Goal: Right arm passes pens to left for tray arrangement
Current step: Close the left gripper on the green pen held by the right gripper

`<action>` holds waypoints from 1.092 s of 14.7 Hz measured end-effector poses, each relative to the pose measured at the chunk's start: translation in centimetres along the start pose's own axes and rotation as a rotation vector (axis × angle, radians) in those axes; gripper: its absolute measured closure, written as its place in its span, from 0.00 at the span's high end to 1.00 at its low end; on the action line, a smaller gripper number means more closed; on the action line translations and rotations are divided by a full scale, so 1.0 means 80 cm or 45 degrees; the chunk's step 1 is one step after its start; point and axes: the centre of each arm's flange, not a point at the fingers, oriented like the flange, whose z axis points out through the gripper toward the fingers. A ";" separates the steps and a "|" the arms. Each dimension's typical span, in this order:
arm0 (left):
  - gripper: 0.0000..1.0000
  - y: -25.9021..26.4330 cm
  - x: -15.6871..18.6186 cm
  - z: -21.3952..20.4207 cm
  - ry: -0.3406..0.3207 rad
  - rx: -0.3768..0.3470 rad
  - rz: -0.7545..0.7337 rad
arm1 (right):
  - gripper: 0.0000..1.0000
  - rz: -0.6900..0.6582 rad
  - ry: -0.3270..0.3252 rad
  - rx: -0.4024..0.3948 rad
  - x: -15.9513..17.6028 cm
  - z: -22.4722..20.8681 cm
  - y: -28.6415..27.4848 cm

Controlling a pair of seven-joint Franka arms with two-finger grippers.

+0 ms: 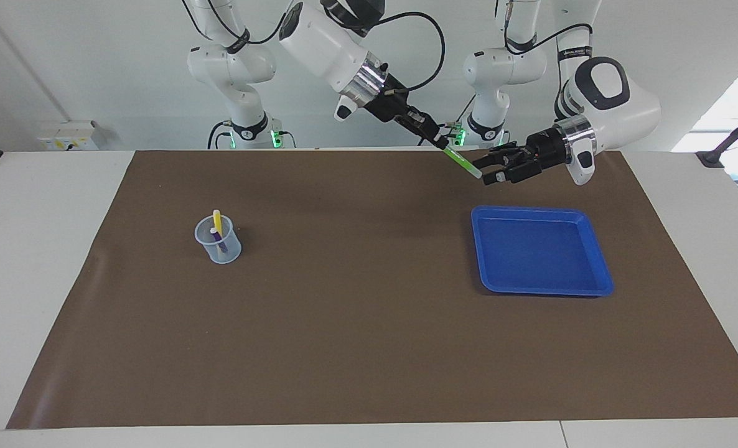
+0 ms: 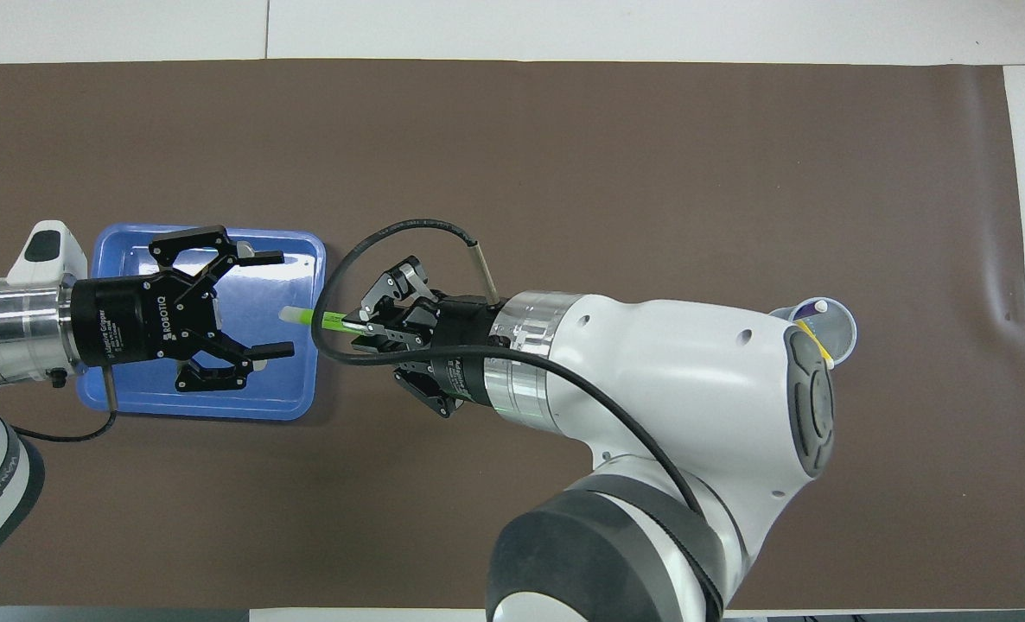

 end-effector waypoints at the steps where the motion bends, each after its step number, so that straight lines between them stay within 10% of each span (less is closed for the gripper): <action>1: 0.95 -0.001 -0.001 0.000 -0.002 -0.003 -0.011 | 0.18 0.004 -0.002 -0.004 0.002 0.003 0.001; 16: 0.69 -0.006 -0.016 0.020 0.045 -0.013 -0.054 | 0.18 0.016 -0.004 0.008 0.008 0.020 0.003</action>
